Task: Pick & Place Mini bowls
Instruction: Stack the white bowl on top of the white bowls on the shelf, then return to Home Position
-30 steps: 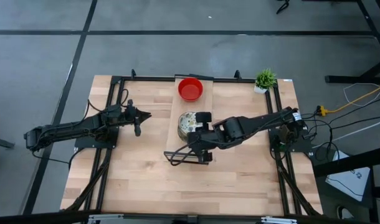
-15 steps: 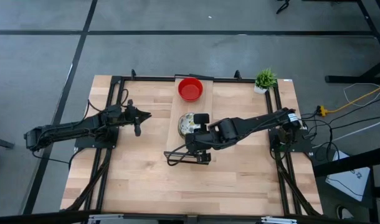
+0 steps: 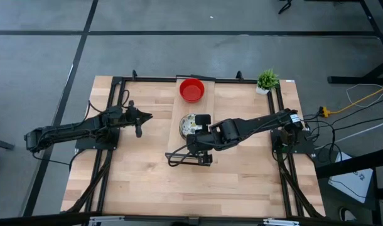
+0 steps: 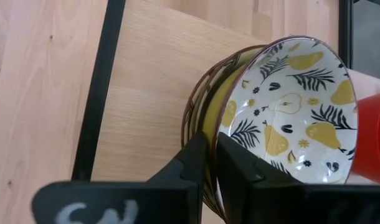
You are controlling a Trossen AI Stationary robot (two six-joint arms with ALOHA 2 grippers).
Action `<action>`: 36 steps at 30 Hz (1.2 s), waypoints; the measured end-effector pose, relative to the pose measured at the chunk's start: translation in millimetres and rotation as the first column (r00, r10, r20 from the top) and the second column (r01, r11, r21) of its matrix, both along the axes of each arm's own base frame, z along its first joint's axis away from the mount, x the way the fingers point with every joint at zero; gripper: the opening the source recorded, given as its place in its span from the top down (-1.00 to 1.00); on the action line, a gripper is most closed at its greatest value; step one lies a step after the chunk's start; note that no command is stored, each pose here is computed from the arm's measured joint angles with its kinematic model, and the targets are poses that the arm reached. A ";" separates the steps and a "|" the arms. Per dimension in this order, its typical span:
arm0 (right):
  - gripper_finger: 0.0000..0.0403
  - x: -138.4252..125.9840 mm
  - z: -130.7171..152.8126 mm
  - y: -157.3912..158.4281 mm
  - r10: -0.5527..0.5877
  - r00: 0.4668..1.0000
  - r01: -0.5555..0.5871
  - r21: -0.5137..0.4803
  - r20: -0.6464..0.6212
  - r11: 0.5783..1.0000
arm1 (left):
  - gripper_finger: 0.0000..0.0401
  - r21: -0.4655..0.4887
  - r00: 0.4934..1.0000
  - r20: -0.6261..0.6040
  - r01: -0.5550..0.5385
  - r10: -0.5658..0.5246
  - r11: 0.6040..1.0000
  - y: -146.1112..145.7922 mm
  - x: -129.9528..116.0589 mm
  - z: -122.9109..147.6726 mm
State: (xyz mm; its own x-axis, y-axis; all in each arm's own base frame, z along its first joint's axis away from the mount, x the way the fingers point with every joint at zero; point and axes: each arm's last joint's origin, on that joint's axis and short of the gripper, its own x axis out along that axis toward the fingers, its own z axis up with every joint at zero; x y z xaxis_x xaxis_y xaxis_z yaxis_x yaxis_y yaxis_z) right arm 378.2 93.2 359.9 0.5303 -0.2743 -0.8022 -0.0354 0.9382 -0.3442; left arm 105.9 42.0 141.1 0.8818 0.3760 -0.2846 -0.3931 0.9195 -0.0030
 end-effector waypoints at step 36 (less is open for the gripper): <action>0.22 -3.2 4.1 -1.2 -0.062 0.998 0.061 0.035 0.027 0.998 | 0.79 0.000 1.000 0.001 0.000 0.000 1.000 0.0 0.0 0.1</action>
